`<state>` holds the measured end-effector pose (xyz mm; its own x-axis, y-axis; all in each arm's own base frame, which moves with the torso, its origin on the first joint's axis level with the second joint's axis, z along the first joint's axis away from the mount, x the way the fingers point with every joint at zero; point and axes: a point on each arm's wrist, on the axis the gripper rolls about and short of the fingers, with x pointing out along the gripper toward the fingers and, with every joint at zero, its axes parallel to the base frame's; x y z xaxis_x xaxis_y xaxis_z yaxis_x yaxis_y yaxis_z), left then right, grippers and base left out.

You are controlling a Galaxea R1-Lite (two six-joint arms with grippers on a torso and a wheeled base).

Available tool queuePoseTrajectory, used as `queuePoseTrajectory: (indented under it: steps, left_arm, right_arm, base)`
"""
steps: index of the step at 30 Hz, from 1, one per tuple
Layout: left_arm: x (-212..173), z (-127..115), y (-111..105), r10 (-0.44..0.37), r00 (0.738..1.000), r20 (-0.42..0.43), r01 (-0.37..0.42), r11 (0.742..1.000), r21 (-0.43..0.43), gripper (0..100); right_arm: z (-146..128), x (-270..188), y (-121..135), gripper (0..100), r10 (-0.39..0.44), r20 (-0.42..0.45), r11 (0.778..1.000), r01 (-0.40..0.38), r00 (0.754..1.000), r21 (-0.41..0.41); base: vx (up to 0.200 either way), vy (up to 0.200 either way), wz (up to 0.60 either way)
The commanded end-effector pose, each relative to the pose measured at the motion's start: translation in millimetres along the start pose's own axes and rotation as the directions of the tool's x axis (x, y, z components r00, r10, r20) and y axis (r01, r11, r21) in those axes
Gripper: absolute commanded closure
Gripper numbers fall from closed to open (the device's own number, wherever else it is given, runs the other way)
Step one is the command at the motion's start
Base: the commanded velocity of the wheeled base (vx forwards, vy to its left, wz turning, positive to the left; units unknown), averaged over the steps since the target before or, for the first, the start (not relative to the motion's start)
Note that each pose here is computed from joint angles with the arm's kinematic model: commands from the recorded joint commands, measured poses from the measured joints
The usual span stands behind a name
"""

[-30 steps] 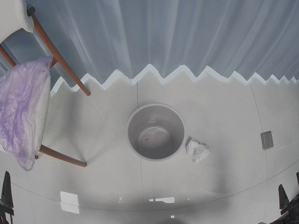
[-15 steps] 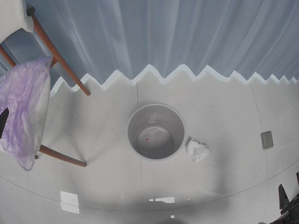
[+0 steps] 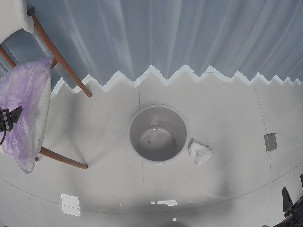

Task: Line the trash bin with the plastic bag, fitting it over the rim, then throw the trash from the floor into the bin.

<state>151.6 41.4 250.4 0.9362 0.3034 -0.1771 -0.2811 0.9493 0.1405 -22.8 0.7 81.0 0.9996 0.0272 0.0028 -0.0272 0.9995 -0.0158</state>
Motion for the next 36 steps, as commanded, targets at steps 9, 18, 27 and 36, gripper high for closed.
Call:
queuePoseTrajectory:
  steps: [9, 18, 27, 36]
  left_arm:
    - [58, -15, -7, -0.074, 0.995, -0.072, 0.075, 0.997, 0.005, 0]
    - [67, -21, -12, -0.097, 0.99, -0.098, 0.099, 0.995, 0.019, 0]
    - [66, -20, -12, -0.097, 0.991, -0.09, 0.099, 0.995, 0.02, 100]
    - [57, -14, -17, -0.17, 0.985, -0.013, 0.17, 0.985, 0.016, 100]
  right_arm:
    - [-5, 0, 0, 0, 0.0, -0.001, 1.0, 0.0, 1.0, -0.001]
    - [-5, 0, 0, 0, 0.0, 0.0, 1.0, 0.0, 1.0, -0.001]
    - [-5, 0, 0, 0, 0.0, 0.0, 1.0, 0.0, 1.0, -0.001]
    - [-5, 0, 0, 0, 0.0, 0.0, 1.0, 0.0, 1.0, 0.0]
  base:
    - [0.0, 0.0, 0.0]
    - [0.0, 0.0, 0.0]
    - [0.0, 0.0, 0.0]
    - [0.0, 0.0, 0.0]
